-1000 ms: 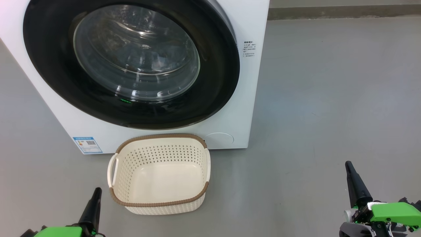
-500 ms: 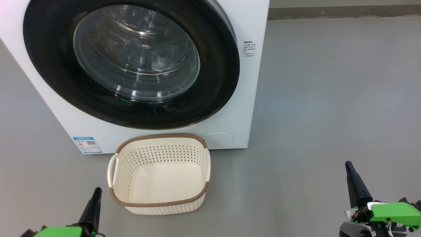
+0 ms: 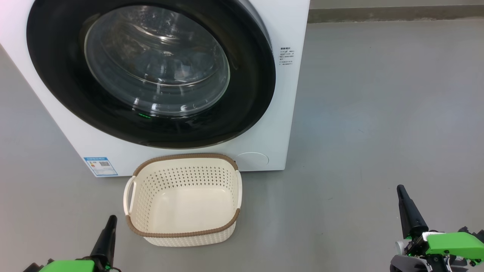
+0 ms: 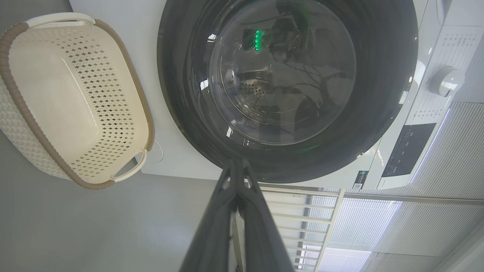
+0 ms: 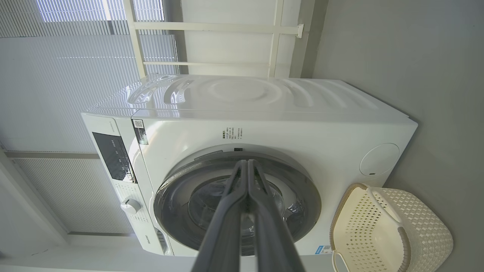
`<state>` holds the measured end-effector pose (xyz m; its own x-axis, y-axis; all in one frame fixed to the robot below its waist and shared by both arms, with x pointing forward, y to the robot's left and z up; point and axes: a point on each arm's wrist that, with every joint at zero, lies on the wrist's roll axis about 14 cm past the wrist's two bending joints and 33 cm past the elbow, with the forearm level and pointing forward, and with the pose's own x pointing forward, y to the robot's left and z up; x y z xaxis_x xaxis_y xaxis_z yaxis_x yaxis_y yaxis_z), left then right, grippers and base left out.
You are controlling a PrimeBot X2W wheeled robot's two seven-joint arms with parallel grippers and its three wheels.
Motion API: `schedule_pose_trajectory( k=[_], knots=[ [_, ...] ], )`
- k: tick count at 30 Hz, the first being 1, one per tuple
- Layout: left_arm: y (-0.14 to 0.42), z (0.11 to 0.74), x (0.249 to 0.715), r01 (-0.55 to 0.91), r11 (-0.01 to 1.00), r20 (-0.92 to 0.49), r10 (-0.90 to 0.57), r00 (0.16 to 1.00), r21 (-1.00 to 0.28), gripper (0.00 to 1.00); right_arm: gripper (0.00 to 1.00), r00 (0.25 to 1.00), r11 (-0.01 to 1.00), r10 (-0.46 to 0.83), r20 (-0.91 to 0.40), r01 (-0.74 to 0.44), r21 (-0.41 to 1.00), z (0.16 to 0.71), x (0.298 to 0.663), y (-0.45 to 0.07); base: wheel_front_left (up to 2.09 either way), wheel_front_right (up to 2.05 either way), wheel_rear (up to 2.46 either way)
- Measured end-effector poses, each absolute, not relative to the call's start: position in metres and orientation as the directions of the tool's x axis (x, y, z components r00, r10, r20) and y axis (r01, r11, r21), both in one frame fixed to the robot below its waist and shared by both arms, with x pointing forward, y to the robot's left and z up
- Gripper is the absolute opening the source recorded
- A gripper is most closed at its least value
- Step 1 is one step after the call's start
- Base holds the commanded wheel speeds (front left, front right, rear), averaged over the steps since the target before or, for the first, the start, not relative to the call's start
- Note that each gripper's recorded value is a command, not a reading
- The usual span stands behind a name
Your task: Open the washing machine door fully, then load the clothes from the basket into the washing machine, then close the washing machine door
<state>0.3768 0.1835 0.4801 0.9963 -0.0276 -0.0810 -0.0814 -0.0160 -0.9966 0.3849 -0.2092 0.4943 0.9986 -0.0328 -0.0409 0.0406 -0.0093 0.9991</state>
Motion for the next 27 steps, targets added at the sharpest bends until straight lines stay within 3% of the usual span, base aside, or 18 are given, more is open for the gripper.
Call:
schedule_pose_trajectory(
  k=[27],
  knots=[
    [0.1835,0.4802,0.3768,-0.081,-0.016,-0.081,-0.028,0.996,-0.997,0.00,0.00,0.999,-0.010,-0.033,-0.041,0.041,0.999,0.4943,0.3849,-0.2091,0.00,0.00,0.00]
  ],
)
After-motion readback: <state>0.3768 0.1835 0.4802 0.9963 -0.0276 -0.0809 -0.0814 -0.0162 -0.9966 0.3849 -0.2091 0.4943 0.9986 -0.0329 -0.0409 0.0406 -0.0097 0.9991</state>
